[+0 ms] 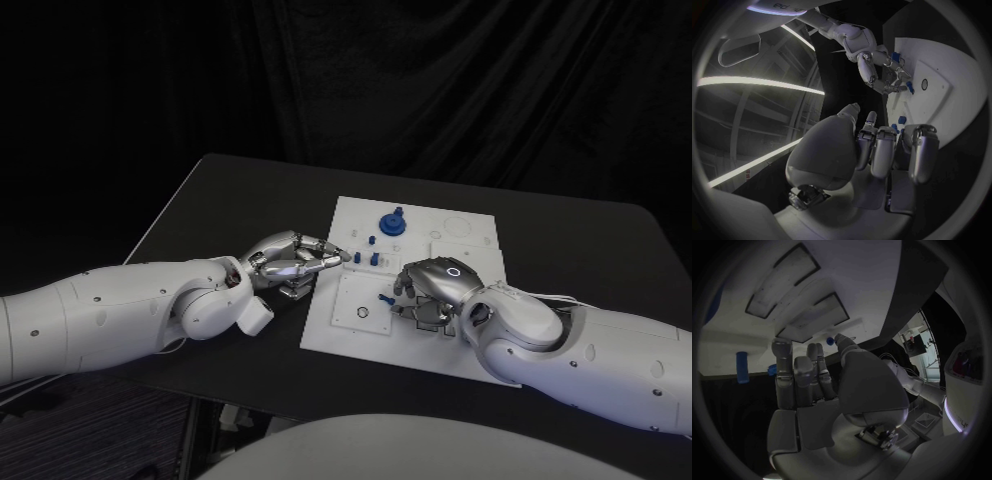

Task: Assemble the parts on the task board

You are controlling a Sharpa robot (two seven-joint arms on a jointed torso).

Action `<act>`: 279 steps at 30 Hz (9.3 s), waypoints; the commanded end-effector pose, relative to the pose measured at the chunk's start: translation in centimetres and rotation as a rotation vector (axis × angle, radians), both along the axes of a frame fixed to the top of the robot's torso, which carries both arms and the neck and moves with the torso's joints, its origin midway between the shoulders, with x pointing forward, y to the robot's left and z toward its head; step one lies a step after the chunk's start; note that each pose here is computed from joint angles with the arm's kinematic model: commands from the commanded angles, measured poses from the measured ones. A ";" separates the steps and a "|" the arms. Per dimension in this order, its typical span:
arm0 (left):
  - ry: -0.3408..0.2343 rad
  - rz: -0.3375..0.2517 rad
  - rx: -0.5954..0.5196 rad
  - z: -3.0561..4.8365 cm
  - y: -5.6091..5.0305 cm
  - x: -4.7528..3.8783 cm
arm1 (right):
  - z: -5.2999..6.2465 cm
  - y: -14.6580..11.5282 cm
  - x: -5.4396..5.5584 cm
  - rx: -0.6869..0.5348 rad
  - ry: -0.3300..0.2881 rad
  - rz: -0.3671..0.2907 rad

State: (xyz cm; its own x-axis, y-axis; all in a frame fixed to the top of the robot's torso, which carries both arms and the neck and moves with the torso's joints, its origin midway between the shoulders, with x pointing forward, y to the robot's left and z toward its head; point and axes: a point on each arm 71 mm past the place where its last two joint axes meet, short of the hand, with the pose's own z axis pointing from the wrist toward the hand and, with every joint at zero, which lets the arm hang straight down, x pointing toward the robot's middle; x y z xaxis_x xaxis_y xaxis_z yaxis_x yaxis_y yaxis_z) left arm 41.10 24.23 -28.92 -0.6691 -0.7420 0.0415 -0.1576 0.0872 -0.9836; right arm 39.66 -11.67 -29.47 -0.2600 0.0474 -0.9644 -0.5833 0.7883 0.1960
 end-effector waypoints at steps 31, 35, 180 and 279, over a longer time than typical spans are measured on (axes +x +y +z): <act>0.015 -0.015 -0.014 -0.06 -0.3 -0.15 | -0.8 0.9 0.1 0.000 0.016 0.018; 0.015 -0.016 -0.014 -0.07 -0.3 -0.14 | -0.9 0.9 0.1 -0.003 0.020 0.020; 0.159 -0.201 -0.019 -1.43 -3.3 -0.85 | 6.0 1.8 -0.3 0.272 -0.072 0.218; 0.143 -0.141 0.002 -1.40 -1.6 -0.70 | 1.7 3.5 2.1 -0.079 0.021 0.206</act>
